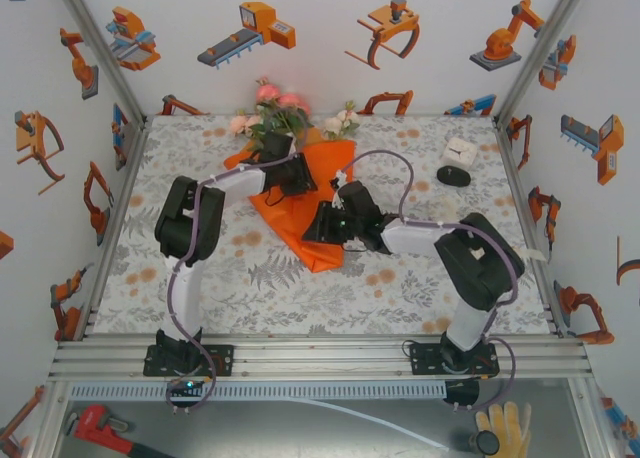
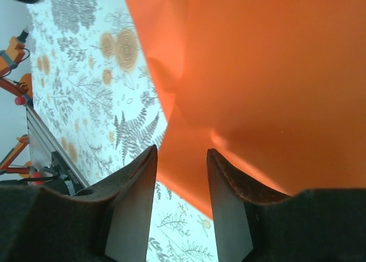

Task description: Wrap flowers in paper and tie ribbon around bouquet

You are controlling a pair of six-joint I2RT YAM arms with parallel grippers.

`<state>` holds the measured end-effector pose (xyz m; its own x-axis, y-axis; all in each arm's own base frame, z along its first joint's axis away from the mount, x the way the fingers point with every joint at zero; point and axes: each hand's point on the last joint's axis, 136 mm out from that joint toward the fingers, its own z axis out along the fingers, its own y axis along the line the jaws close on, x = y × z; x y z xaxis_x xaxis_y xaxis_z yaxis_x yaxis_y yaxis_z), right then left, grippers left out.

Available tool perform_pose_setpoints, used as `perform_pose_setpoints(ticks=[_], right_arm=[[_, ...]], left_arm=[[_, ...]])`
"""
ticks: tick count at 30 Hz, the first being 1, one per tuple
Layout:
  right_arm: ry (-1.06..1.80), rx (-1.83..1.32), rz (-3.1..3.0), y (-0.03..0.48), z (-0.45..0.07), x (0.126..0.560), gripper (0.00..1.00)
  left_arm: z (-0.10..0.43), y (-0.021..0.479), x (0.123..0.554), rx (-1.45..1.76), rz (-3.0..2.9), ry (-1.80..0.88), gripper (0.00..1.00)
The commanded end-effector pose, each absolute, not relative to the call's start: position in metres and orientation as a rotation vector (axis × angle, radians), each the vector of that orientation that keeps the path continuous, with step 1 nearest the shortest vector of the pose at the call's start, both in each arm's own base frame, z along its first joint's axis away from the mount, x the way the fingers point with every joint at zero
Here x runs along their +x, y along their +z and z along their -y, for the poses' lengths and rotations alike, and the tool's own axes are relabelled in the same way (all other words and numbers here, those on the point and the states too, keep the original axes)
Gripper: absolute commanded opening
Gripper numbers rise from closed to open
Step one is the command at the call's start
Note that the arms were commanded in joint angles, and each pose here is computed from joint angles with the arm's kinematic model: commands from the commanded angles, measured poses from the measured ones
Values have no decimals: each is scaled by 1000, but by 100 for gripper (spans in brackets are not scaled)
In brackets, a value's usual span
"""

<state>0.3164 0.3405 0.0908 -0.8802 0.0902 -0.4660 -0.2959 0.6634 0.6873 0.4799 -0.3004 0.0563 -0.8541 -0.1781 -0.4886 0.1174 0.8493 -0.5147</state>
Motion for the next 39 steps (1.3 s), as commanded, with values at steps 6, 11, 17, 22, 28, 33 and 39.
perform_pose_setpoints(ticks=[6, 11, 17, 22, 28, 33, 39], right_arm=[[1211, -200, -2476, 62, -346, 283, 37], [1167, -209, -2578, 28, -343, 258, 34], [1123, -240, -2536, 51, -340, 261, 34], [1108, -251, -2429, 94, -336, 271, 36], [1268, -174, -2478, 66, -354, 267, 28], [1278, -156, -2548, 36, -352, 250, 19], [1260, -209, -2497, 67, -350, 250, 22]], left_arm=[[290, 61, 477, -41, -2482, -727, 41], [286, 63, 481, -51, -2476, -721, 41], [287, 68, 485, -38, -2460, -738, 41], [290, 71, 484, -25, -2455, -761, 41], [290, 70, 480, -25, -2457, -768, 41], [290, 69, 479, -18, -2464, -765, 41], [289, 73, 481, -14, -2454, -760, 41]])
